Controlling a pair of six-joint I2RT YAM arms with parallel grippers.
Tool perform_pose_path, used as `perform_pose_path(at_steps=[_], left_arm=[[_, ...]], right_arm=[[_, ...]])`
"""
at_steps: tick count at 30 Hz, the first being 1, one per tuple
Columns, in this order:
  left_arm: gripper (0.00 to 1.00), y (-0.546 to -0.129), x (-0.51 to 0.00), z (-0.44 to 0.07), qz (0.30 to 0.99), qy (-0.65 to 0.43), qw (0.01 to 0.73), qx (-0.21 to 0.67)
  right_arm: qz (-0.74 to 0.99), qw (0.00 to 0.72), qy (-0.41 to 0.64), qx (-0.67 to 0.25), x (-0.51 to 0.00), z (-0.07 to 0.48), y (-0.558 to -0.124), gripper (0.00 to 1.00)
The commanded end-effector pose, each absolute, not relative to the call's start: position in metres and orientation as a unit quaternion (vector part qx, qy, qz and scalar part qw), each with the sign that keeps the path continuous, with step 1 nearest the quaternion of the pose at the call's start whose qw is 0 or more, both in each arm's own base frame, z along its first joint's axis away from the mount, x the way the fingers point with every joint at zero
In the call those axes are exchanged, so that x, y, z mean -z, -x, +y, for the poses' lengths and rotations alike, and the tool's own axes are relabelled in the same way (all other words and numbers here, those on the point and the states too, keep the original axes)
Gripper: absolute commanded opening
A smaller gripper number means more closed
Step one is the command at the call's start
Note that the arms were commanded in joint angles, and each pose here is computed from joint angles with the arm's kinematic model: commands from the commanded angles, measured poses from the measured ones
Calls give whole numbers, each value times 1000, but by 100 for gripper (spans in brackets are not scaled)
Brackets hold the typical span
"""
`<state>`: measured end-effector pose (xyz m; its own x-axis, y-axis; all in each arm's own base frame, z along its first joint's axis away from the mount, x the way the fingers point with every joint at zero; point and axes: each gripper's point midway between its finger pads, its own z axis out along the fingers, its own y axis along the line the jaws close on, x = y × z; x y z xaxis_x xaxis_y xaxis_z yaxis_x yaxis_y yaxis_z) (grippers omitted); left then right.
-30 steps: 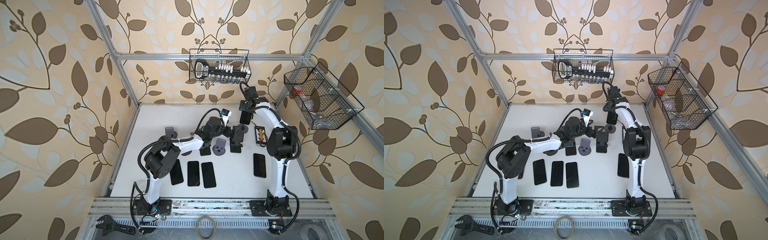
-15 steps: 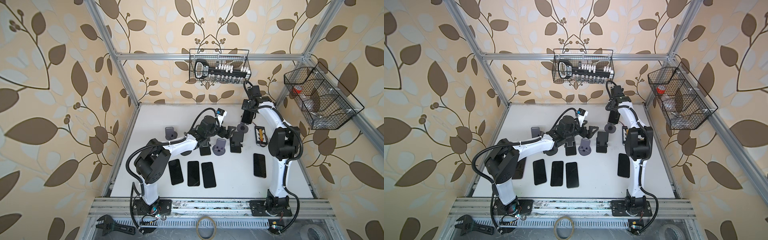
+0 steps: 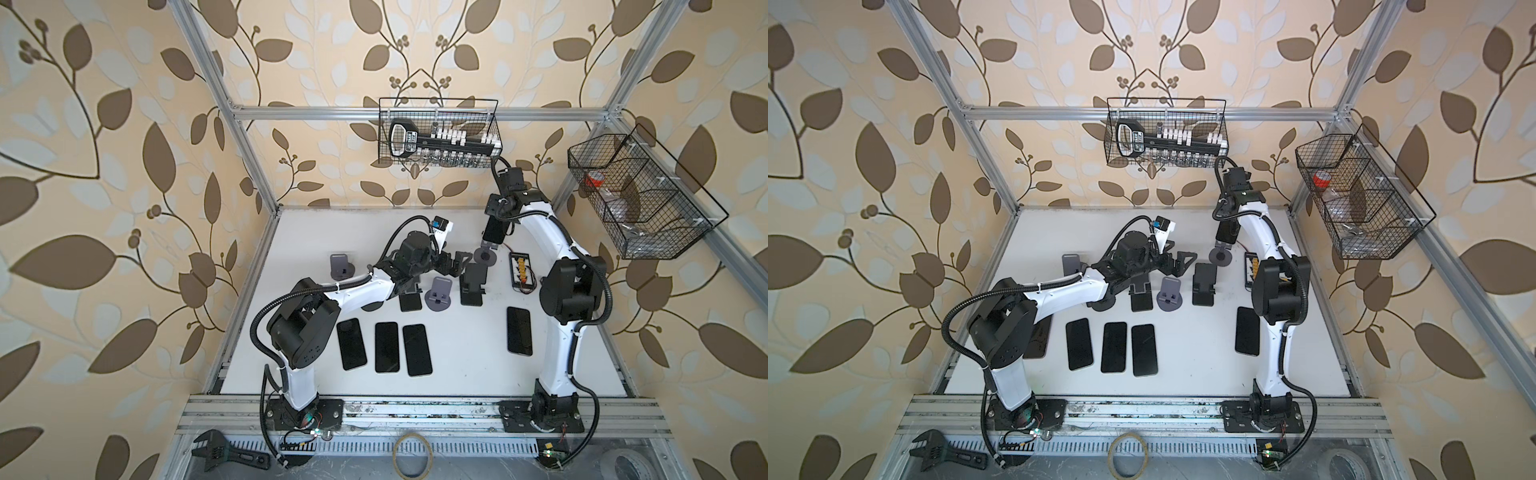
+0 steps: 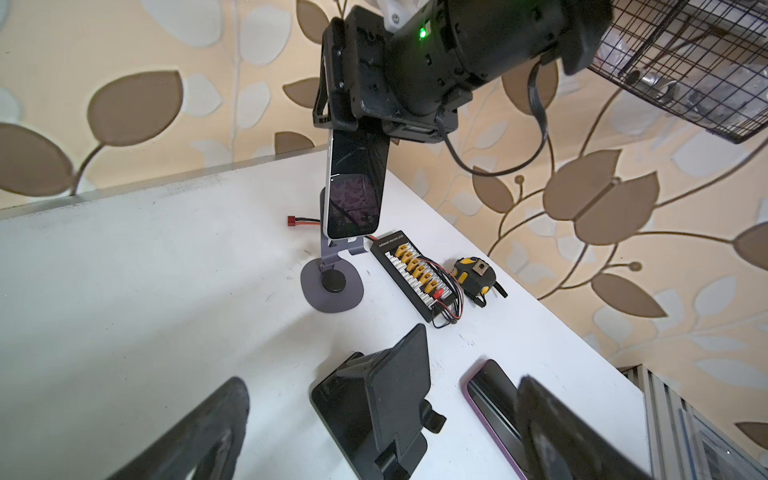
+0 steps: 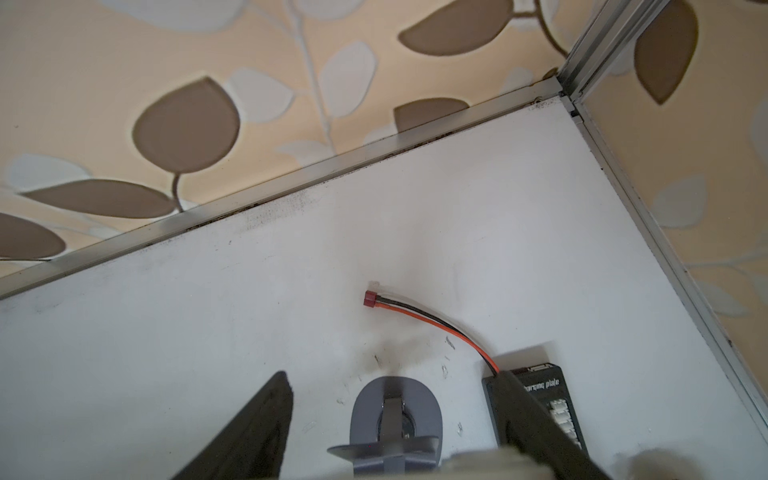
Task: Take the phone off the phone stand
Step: 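Lift the phone straight up off its stand with the right gripper, then carry the phone toward the robot with the right gripper while the left arm draws back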
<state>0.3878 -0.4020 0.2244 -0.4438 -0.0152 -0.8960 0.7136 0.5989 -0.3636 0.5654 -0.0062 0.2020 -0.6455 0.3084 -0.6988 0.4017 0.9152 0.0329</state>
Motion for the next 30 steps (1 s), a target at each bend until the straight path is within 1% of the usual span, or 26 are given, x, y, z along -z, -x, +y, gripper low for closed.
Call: perform_pose_path(at_steps=[1,6,11,15,21,22,30], left_arm=[[99,-384,-257,-401,742,-244,487,390],[99,-373,-272,-390,743,-234,488,393],[99,-357,-280,-379,755,-224,466,403],[99,-342,-286,-366,758,-224,463,402],[99,-321,-291,-345,769,-232,454,386],[99,-313,-301,-340,764,-233,459,390],[99,-288,-303,-322,761,-233,456,399]], right_arm=[[885,414,-208,57,-250,-3,-558,63],[885,414,-204,61,-252,4,-551,63],[879,427,-200,62,-264,11,-544,62],[876,437,-196,65,-275,19,-537,63],[873,449,-175,73,-289,41,-519,63],[872,452,-173,76,-291,44,-515,63],[861,476,-163,77,-317,61,-489,62]])
